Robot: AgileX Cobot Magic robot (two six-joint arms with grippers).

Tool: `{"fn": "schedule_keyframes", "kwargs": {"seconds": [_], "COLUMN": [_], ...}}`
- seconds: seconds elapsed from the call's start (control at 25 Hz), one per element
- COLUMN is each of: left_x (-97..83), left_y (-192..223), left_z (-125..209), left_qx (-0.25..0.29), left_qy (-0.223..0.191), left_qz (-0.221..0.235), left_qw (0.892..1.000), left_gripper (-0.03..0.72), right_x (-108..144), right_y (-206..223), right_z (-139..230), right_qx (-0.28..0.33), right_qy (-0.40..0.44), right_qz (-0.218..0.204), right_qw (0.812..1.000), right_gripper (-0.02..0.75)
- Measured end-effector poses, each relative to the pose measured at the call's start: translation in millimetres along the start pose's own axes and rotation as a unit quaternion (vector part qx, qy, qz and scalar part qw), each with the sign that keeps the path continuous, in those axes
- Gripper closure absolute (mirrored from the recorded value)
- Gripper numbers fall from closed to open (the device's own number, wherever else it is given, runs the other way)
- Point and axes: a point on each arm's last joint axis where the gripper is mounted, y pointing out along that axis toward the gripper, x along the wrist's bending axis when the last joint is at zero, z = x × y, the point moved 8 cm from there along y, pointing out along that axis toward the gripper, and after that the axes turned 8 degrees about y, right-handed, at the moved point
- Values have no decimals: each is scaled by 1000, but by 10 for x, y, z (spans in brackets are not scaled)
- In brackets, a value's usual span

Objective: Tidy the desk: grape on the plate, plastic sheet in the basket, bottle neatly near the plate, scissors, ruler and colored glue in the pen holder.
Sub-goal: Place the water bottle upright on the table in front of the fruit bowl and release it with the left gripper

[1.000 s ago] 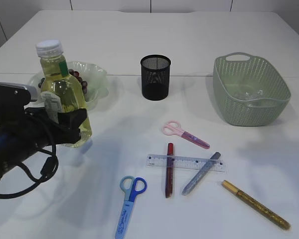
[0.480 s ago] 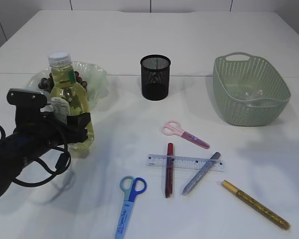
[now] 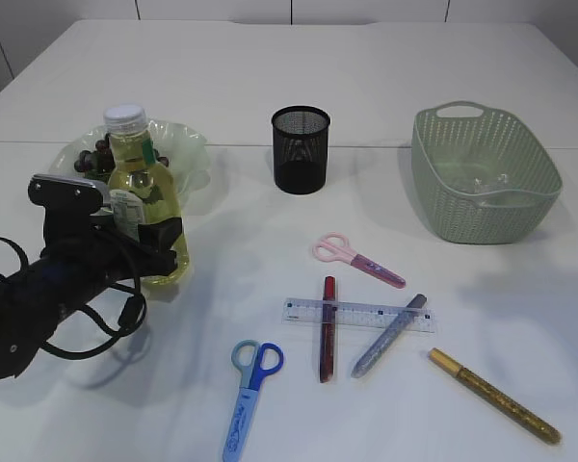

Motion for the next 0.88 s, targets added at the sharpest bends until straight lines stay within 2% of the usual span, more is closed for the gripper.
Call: {"fn": "schedule_keyframes", "kwargs": {"seconds": [0.12,0.4,0.52,0.88], "left_x": [2,4,-13,-52], "left_y": [7,6,-7,-59], "left_z": [-3,-8,-124,-447], "left_qx": [-5,-4,-17,-60], "left_qy": [0,0,4,17], "left_qz": [-1,-1,4,16], "left_qw": [1000,1000,1000,998], "left_gripper": [246,116,80,54], "right_x": [0,0,0,0], "right_y": [0,0,0,0], "right_z": [0,-1,-1,-4], "right_qx": [0,0,0,-1], "right_qy": [0,0,-1,-1], "right_qz": [0,0,0,0], "right_qw": [1000,1000,1000,1000], "right_gripper": [226,226,226,226]}}
